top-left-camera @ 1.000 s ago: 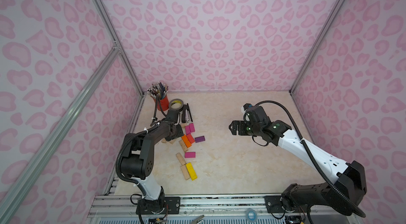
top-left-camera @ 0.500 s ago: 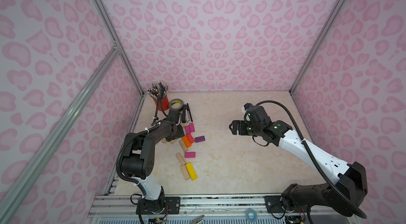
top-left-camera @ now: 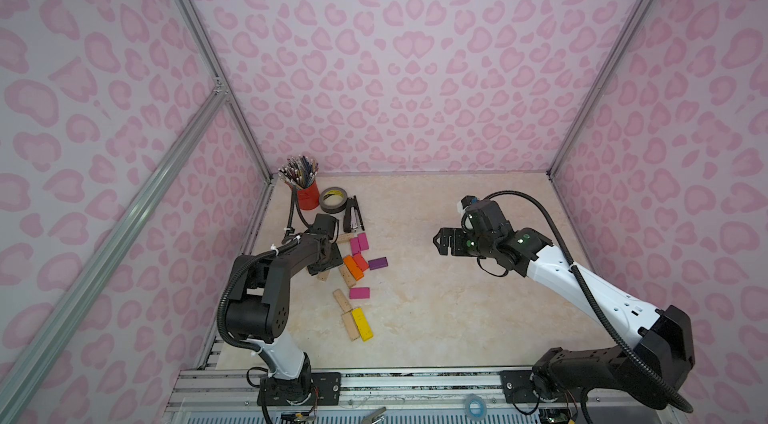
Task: Assemble the letter k with building blocks
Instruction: Pick up the building block from the center of the board, then place the building block at the center of the board, then pick up the building block from the center of the board, then assemble the building block at the center of the board.
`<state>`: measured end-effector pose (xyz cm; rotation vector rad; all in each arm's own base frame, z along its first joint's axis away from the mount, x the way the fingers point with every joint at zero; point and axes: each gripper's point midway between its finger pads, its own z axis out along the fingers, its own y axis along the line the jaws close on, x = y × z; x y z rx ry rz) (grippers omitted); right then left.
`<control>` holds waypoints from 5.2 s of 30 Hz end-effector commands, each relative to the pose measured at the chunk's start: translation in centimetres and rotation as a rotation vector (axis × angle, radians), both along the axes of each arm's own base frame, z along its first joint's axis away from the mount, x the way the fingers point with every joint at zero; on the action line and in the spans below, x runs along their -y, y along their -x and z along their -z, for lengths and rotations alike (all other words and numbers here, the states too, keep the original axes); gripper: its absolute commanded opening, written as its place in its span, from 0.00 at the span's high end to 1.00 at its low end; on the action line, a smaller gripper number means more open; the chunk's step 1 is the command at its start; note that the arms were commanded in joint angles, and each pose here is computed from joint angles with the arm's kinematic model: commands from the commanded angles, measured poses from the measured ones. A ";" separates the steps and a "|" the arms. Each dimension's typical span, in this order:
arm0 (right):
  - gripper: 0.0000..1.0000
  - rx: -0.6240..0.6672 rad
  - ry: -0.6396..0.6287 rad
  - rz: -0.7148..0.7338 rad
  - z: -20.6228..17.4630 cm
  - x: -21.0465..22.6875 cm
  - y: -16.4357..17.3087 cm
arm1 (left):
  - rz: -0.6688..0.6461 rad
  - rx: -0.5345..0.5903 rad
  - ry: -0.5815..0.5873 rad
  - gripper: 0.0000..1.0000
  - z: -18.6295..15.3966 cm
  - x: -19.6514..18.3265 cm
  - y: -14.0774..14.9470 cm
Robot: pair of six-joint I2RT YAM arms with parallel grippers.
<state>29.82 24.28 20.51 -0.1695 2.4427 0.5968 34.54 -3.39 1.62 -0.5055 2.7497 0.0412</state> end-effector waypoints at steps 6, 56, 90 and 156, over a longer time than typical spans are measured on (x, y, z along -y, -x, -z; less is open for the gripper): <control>0.02 -0.012 -0.003 -0.005 0.4 -0.3 -0.1 | -0.020 -0.008 0.012 0.64 0.2 0.0 0.9; 0.04 -0.084 0.144 0.444 4.3 16.4 4.5 | 0.665 0.110 0.116 0.78 -0.5 43.8 -3.8; 0.19 -0.207 0.291 0.281 9.2 9.8 -2.2 | 0.579 0.674 0.409 0.35 -25.0 22.3 1.0; 0.83 -0.198 0.533 0.034 12.7 24.0 -2.2 | 1.530 1.046 0.217 0.01 -25.4 22.0 15.4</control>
